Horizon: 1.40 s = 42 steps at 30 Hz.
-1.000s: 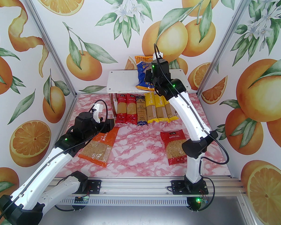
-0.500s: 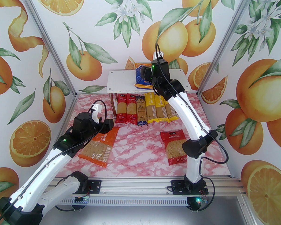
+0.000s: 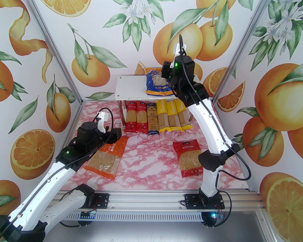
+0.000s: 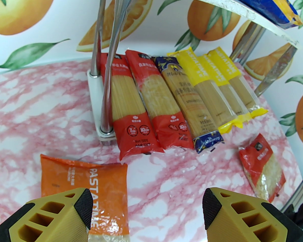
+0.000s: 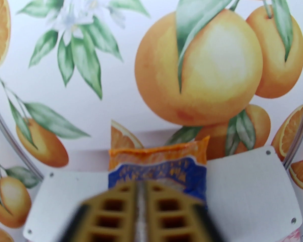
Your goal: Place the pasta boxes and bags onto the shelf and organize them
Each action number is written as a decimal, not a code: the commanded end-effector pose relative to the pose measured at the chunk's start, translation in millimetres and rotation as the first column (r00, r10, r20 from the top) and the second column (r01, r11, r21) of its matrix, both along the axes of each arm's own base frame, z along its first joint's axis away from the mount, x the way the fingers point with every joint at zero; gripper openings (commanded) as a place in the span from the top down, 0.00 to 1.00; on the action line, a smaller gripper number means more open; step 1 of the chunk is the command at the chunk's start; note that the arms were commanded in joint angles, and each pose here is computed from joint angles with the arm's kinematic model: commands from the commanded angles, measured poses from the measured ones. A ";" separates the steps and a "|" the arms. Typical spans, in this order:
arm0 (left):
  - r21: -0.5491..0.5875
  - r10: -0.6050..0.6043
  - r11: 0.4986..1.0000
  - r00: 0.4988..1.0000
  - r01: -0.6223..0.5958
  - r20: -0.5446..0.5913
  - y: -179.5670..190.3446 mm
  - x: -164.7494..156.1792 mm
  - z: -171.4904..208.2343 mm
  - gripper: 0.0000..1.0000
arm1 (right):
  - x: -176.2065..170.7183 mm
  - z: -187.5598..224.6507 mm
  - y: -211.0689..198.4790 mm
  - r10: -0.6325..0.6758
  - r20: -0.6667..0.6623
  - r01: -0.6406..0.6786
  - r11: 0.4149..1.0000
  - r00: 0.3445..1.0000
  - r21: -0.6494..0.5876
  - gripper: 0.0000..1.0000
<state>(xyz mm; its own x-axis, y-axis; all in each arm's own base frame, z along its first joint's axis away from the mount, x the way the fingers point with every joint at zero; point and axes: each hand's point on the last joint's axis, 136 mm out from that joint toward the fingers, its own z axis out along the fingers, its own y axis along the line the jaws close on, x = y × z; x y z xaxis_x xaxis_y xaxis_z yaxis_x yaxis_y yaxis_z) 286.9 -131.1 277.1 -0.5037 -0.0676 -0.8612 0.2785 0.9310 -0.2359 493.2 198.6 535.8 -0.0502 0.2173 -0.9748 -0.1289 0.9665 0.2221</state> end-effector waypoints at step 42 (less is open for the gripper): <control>0.039 0.044 0.998 0.999 -0.045 0.020 13.0 -0.2 0.9 0.19 | 40.3 -218.5 35.2 0.084 -0.497 -0.158 0.981 0.864 -0.109 0.35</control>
<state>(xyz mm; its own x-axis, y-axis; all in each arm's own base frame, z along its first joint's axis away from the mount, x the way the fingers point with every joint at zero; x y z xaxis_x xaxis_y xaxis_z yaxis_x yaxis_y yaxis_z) 287.1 -123.2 279.5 -0.4899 -0.0717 -0.8688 0.2504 0.9431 -0.2190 538.1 236.9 403.6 -0.3037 0.0803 -0.9494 -0.1814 0.9734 0.1403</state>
